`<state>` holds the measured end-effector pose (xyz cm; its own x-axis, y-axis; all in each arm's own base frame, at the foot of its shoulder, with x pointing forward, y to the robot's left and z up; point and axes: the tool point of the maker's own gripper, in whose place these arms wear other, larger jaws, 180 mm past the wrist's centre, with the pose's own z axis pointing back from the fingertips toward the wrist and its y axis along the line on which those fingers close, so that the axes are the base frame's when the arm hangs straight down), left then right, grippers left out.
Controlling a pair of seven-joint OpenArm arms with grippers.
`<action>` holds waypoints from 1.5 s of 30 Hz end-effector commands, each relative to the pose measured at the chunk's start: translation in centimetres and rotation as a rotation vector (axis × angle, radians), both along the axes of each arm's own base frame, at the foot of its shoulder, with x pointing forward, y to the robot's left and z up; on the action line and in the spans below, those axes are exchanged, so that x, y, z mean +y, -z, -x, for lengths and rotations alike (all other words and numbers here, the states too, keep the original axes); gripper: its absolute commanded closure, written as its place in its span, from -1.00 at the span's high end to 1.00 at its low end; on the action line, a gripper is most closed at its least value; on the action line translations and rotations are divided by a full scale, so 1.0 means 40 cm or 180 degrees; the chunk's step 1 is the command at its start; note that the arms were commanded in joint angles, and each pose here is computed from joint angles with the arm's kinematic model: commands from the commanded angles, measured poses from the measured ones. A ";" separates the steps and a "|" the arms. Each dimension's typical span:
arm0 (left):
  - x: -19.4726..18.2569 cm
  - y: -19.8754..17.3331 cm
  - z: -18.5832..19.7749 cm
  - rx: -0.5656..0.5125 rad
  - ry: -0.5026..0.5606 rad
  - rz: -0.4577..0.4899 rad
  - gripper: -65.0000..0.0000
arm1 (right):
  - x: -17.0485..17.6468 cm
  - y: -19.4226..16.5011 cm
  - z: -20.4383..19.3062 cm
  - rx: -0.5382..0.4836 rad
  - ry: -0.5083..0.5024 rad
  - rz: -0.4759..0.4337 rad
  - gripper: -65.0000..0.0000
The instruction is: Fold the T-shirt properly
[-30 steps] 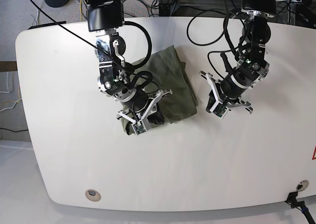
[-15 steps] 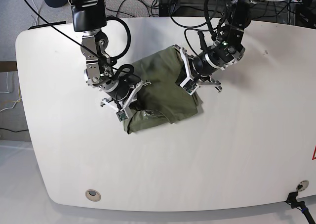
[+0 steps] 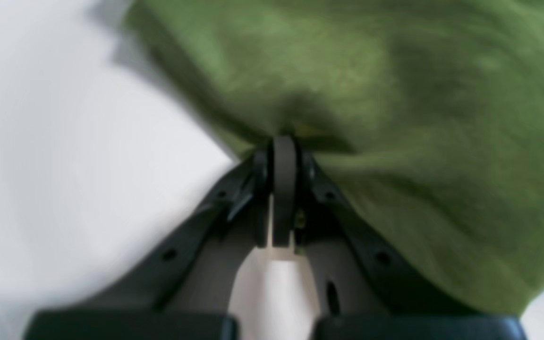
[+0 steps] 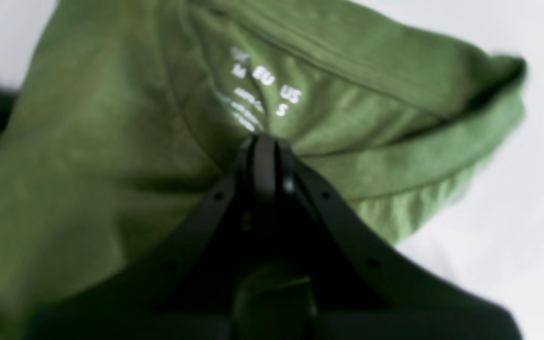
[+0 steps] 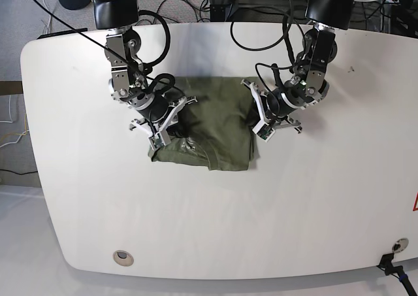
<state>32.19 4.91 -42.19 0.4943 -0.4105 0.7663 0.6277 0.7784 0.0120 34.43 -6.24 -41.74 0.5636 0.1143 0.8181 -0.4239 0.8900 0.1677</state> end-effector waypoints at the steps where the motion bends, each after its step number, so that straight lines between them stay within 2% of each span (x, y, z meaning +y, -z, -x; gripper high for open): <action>1: 0.030 -0.021 -0.031 -0.0081 -0.0090 -0.0067 -1.00 | 0.001 -0.020 -0.016 -0.0060 -0.0035 0.0035 -1.00; 5: 0.072 -0.060 -0.058 -0.0213 -0.0256 -0.0059 -1.00 | 0.001 -0.024 -0.023 -0.0075 -0.0033 0.0036 -1.00; 13: 0.062 -0.142 -0.059 -0.0439 -0.0212 -0.0112 -1.00 | -0.001 -0.066 -0.066 -0.0227 -0.0036 0.0045 -1.00; 18: 0.088 -0.231 -0.061 -0.0747 -0.0227 -0.0179 -1.00 | 0.018 -0.177 -0.086 -0.0528 -0.0119 0.0089 -1.00; 22: 0.152 -0.308 -0.073 -0.1019 -0.0479 -0.0173 -1.00 | 0.021 -0.267 -0.088 -0.0833 -0.0141 0.0134 -1.00; 25: 0.220 -0.347 -0.069 -0.1254 -0.0719 -0.0097 -1.00 | -0.054 -0.283 -0.074 -0.0876 0.0216 0.0145 -1.00; 32: 0.284 -0.354 0.023 -0.1637 -0.1039 0.0296 -1.00 | -0.159 -0.277 0.048 -0.0997 0.0617 0.0114 -1.00; 36: 0.299 -0.318 0.123 -0.1573 -0.1147 0.0364 -1.00 | -0.196 -0.246 0.154 -0.0851 0.0747 0.0171 -1.00; 40: 0.285 -0.267 0.246 -0.1230 -0.1107 0.0294 -1.00 | -0.217 -0.209 0.272 -0.0732 0.0828 0.0170 -1.00; 45: 0.273 -0.223 0.392 -0.0750 -0.1177 0.0386 -1.00 | -0.215 -0.133 0.434 -0.0237 0.0820 0.0206 -1.00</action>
